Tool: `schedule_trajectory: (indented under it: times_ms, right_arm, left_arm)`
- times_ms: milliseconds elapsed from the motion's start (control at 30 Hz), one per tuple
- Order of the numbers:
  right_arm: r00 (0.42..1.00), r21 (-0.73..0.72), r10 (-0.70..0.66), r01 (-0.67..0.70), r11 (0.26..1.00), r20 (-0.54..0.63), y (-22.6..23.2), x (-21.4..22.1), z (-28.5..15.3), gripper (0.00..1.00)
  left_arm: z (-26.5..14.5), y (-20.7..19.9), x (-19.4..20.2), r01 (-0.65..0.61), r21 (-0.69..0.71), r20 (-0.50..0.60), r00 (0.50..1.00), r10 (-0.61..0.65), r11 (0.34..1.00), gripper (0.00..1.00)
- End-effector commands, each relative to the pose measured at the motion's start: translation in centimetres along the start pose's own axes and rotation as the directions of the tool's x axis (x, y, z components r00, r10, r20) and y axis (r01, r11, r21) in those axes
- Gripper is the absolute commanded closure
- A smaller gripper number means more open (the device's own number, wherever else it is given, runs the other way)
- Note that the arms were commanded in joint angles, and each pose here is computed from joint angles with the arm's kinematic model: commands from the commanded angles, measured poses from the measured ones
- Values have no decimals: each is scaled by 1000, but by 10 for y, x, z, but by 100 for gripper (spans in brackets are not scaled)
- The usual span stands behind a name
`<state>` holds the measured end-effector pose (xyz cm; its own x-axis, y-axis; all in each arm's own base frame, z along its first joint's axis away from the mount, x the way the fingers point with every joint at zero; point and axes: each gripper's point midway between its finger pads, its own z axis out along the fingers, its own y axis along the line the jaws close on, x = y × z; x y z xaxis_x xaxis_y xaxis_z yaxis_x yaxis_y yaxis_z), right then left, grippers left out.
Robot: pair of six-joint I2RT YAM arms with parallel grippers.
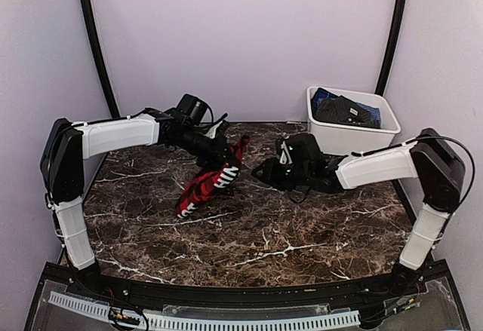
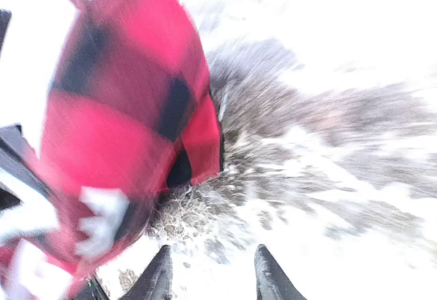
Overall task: Fold and stack the long sleeve shirts
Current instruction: Turn over the square-folded shirt at the center of the board, then smooth out the square-folded shirt at the center of the board.
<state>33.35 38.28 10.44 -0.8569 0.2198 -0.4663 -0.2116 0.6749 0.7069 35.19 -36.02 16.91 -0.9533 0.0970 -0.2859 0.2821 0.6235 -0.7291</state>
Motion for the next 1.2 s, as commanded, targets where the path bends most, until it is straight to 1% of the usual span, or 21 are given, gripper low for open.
schedule_trajectory:
  times_ms: [0,33,67,100,133,167,267,300,333,367,400,433,467,500,533,567,633,800,900,967,1167]
  right_arm:
    - [992,178,-13,-10,984,126,-41,-28,-62,56]
    - [990,194,-9,-19,981,139,-48,-30,-74,53]
    - [989,203,-11,-19,979,148,-51,-32,-83,50]
    - [988,203,-23,-8,979,151,-51,-32,-89,46]
    - [989,209,-34,3,978,144,-51,-31,-92,42]
    - [991,214,-42,15,977,125,-51,-28,-93,39]
    - [997,245,-46,31,969,55,-59,-15,-88,32]
    - [998,242,-43,32,970,39,-60,-11,-87,30]
    - [999,234,-41,36,972,18,-61,-6,-85,28]
    - [999,233,-40,38,972,2,-62,-2,-83,27]
    - [999,228,-45,47,972,-16,-62,2,-81,26]
    - [998,230,-52,59,971,-37,-63,6,-78,25]
    - [997,238,-56,68,969,-57,-64,11,-74,25]
    - [995,244,-63,80,967,-76,-65,15,-71,25]
    - [993,248,-68,91,964,-97,-66,20,-67,24]
    - [991,255,-69,97,962,-115,-68,24,-62,24]
    - [987,266,-73,109,958,-140,-69,30,-54,25]
    - [980,299,-91,141,944,-177,-74,38,-37,30]
    - [974,322,-102,164,933,-200,-78,42,-27,34]
    - [971,331,-108,175,927,-212,-79,45,-23,37]
    - [964,387,-134,217,896,-231,-86,50,-16,39]
  left_arm:
    - [47,-52,44,-75,83,-75,994,82,994,82]
    - [56,-54,51,-82,77,-89,992,88,994,72]
    - [71,-61,63,-96,82,-121,987,105,992,68]
    - [80,-64,70,-101,82,-138,984,112,992,58]
    - [81,-72,67,-113,92,-128,984,125,989,54]
    - [82,-75,68,-119,93,-125,984,130,989,47]
    - [72,-79,55,-146,53,-83,985,150,988,38]
    - [65,-75,46,-151,22,-50,987,152,988,38]
    - [61,-68,46,-141,-1,-47,989,140,990,37]
    - [49,-63,35,-134,-28,-9,991,133,991,37]
    - [45,-50,36,-116,-59,-9,993,115,992,37]
    - [31,-40,25,-104,-90,33,994,108,990,37]
    - [28,-21,27,-82,-135,39,995,88,987,37]
    - [13,-10,17,-68,-155,72,994,80,986,37]
    - [10,9,22,-43,-188,66,996,57,981,37]
    - [-4,22,14,-21,-202,91,995,40,979,37]
    - [-15,57,18,24,-250,95,996,0,968,37]
    - [-40,112,17,80,-350,117,992,-41,933,37]
    - [-40,132,24,112,-338,111,991,-79,934,37]
    - [-38,138,28,116,-322,92,992,-91,939,37]
    - [-22,157,43,113,-336,23,993,-112,935,33]
